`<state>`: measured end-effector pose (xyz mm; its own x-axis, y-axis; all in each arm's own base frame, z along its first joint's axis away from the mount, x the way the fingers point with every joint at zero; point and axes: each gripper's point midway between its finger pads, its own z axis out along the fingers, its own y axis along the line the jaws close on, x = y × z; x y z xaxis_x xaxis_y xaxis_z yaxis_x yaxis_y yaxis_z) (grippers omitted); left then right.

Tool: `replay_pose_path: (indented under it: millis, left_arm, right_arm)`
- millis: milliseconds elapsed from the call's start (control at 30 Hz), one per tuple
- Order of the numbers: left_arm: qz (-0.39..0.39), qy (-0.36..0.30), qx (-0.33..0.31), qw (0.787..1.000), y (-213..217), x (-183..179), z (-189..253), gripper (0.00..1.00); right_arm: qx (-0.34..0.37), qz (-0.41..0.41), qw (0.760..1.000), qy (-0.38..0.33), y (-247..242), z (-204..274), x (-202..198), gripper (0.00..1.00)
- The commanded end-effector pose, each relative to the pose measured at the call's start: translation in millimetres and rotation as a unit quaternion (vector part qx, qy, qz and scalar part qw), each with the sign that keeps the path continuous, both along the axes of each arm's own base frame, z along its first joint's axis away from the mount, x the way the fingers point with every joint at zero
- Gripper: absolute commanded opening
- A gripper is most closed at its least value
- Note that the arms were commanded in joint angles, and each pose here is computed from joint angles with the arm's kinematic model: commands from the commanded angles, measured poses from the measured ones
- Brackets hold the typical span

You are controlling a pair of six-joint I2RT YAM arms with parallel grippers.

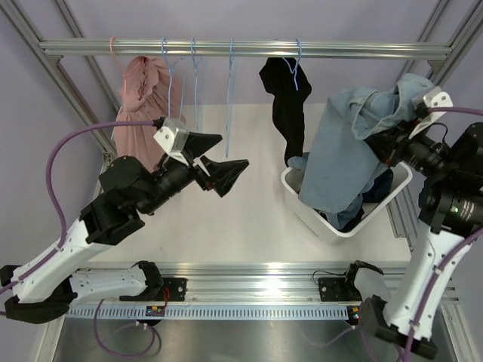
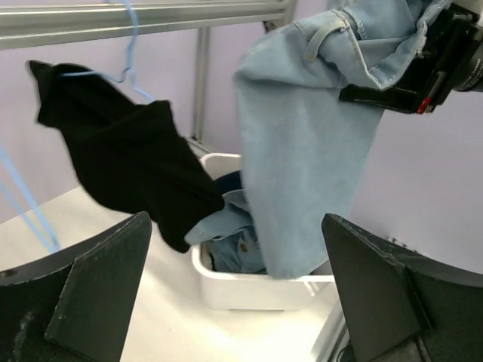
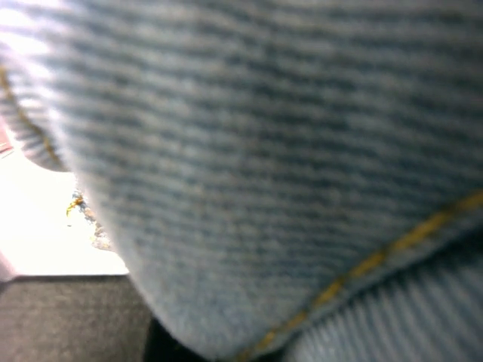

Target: Remove the skirt from the hanger

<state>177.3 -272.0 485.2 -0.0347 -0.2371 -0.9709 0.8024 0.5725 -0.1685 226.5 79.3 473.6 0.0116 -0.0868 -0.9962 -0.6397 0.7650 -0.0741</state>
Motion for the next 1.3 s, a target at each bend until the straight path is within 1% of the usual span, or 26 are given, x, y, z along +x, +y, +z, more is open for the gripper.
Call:
replay_pose_path:
  millis: [0, 33, 67, 100, 167, 233, 267, 333, 367, 400, 433, 467, 500, 567, 667, 767, 833, 900, 933, 1000, 1033, 1067, 1100, 1133, 1233, 1267]
  left_arm:
    - [0.052, 0.020, 0.035, 0.998, 28.5, 4.4, -36.7, 0.99]
    - [0.052, 0.025, 0.033, 0.998, 31.6, 2.4, -42.0, 0.99]
    - [0.052, 0.033, 0.042, 0.997, 31.9, 2.2, -56.6, 0.99]
    - [0.055, 0.032, 0.035, 0.997, 38.8, -0.9, -56.7, 0.99]
    - [0.055, 0.038, 0.037, 0.997, 41.3, -2.8, -65.4, 0.99]
    - [0.051, 0.044, 0.044, 0.997, 41.1, -4.1, -76.4, 0.99]
    - [0.047, 0.047, 0.050, 0.997, 39.4, -5.0, -81.1, 0.99]
    - [0.044, 0.056, 0.061, 0.996, 35.4, -4.2, -92.6, 0.99]
    - [0.042, 0.058, 0.063, 0.995, 34.3, -4.3, -95.7, 0.99]
    - [0.039, 0.061, 0.065, 0.995, 32.2, -4.3, -99.3, 0.99]
    - [0.037, 0.064, 0.067, 0.995, 29.7, -4.0, -104.6, 0.99]
    - [0.035, 0.066, 0.069, 0.995, 28.2, -3.9, -107.4, 0.99]
    - [0.033, 0.069, 0.070, 0.995, 26.6, -4.0, -110.3, 0.99]
    - [0.030, 0.072, 0.073, 0.994, 24.6, -3.9, -116.3, 0.99]
    - [0.027, 0.076, 0.077, 0.994, 23.3, -4.5, -120.3, 0.99]
    - [0.027, 0.075, 0.076, 0.994, 25.0, -5.9, -119.3, 0.99]
    - [0.025, 0.075, 0.073, 0.994, 24.5, -6.3, -118.8, 0.99]
    - [0.022, 0.078, 0.071, 0.994, 23.1, -6.8, -120.8, 0.99]
    - [0.022, 0.079, 0.070, 0.994, 22.0, -6.6, -121.9, 0.99]
    - [0.017, 0.085, 0.072, 0.994, 18.6, -6.9, -127.1, 0.99]
    - [0.015, 0.087, 0.072, 0.993, 17.6, -7.0, -128.2, 0.99]
    - [0.013, 0.089, 0.072, 0.993, 16.5, -7.5, -129.7, 0.99]
    - [0.013, 0.094, 0.074, 0.993, 16.0, -7.5, -133.6, 0.99]
    - [0.011, 0.095, 0.072, 0.993, 15.5, -8.2, -133.5, 0.99]
    - [0.010, 0.099, 0.071, 0.992, 16.4, -9.5, -138.9, 0.99]
    - [0.011, 0.100, 0.070, 0.993, 17.4, -9.9, -139.7, 0.99]
  right_arm:
    - [0.042, -0.096, 0.989, 0.100, -69.0, -47.0, 52.7, 0.00]
    - [0.050, -0.102, 0.987, 0.117, -79.7, -59.2, 60.2, 0.00]
    - [0.047, -0.120, 0.982, 0.138, -99.7, -79.6, 75.6, 0.00]
    - [0.050, -0.132, 0.976, 0.166, -110.8, -105.9, 84.9, 0.00]
    - [0.029, -0.145, 0.969, 0.196, -131.7, -146.1, 104.2, 0.00]
    - [0.026, -0.140, 0.960, 0.239, -137.7, -184.4, 108.2, 0.00]
    - [0.011, -0.134, 0.957, 0.259, -144.5, -206.5, 112.8, 0.00]
    - [0.005, -0.112, 0.948, 0.297, -139.0, -234.1, 108.1, 0.00]
    - [-0.018, -0.103, 0.947, 0.303, -139.4, -247.6, 108.0, 0.00]
    - [-0.022, -0.090, 0.943, 0.320, -131.9, -264.9, 101.4, 0.00]
    - [-0.046, -0.072, 0.942, 0.323, -121.7, -276.4, 98.6, 0.00]
    - [-0.060, -0.064, 0.944, 0.318, -113.0, -278.8, 94.4, 0.00]
    - [-0.065, -0.050, 0.939, 0.333, -101.9, -295.4, 84.4, 0.00]
    - [-0.098, -0.016, 0.942, 0.320, -75.5, -304.9, 73.8, 0.00]
    - [-0.124, 0.040, 0.949, 0.287, -38.8, -299.6, 58.4, 0.01]
    - [-0.105, 0.086, 0.950, 0.282, -13.6, -293.0, 46.9, 0.02]
    - [-0.092, 0.076, 0.945, 0.306, -14.3, -300.5, 51.5, 0.05]
    - [-0.093, 0.046, 0.930, 0.353, -25.7, -327.0, 62.6, 0.10]
    - [-0.109, 0.004, 0.921, 0.374, -40.1, -341.0, 71.8, 0.11]
    - [-0.121, -0.029, 0.895, 0.429, -55.1, -372.2, 80.2, 0.15]
    - [-0.137, -0.053, 0.872, 0.466, -67.1, -393.5, 80.5, 0.16]
    - [-0.144, -0.065, 0.865, 0.476, -72.8, -399.7, 82.9, 0.17]
    - [-0.154, -0.077, 0.859, 0.482, -78.4, -406.0, 83.5, 0.18]
    - [-0.171, -0.099, 0.854, 0.480, -88.2, -411.7, 87.6, 0.23]
    - [-0.188, -0.122, 0.855, 0.467, -97.8, -409.4, 90.4, 0.37]
    - [-0.192, -0.126, 0.862, 0.453, -98.9, -399.8, 92.4, 0.47]
